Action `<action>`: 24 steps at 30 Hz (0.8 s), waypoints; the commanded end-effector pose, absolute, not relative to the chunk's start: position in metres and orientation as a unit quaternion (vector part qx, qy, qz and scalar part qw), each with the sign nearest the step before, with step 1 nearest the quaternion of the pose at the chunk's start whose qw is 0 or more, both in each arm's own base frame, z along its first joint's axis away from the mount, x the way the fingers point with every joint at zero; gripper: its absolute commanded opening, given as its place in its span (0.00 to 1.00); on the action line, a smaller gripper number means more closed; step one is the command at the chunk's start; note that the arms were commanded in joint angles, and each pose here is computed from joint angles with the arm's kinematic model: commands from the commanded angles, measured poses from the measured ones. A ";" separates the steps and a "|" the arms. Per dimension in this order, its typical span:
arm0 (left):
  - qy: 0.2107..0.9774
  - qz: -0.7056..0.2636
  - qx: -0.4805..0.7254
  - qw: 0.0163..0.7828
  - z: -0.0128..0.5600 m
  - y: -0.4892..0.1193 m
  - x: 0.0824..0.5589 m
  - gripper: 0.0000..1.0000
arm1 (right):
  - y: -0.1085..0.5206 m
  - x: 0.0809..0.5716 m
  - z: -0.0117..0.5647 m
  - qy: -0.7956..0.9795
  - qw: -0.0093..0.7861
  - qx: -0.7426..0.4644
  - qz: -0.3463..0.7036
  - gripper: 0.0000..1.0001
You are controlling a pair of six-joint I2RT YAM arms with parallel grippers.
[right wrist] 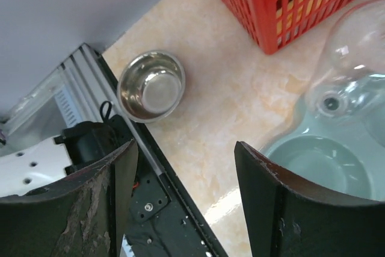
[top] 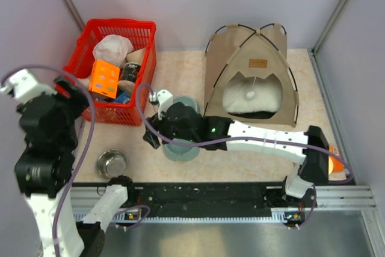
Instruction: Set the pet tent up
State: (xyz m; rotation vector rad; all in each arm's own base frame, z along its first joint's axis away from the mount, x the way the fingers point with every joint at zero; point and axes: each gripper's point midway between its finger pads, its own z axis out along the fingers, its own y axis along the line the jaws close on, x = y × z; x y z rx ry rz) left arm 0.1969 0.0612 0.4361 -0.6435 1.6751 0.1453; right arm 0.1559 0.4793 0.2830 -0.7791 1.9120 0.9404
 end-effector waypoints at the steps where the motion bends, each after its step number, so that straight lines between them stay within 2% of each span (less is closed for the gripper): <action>1: 0.683 0.066 -0.307 0.660 0.466 0.073 0.148 0.79 | 0.517 0.146 0.241 0.783 0.402 -0.297 0.371 0.65; 6: 0.683 0.014 -0.294 0.669 0.472 0.058 0.119 0.79 | 0.548 0.149 0.194 0.809 0.393 -0.286 0.331 0.72; 15: 0.693 -0.037 -0.275 0.666 0.474 0.041 0.090 0.80 | 0.607 0.141 0.126 0.820 0.347 -0.296 0.345 0.76; 24: 0.724 -0.060 -0.274 0.630 0.453 0.029 0.095 0.80 | 0.640 0.123 0.101 0.775 0.329 -0.359 0.404 0.76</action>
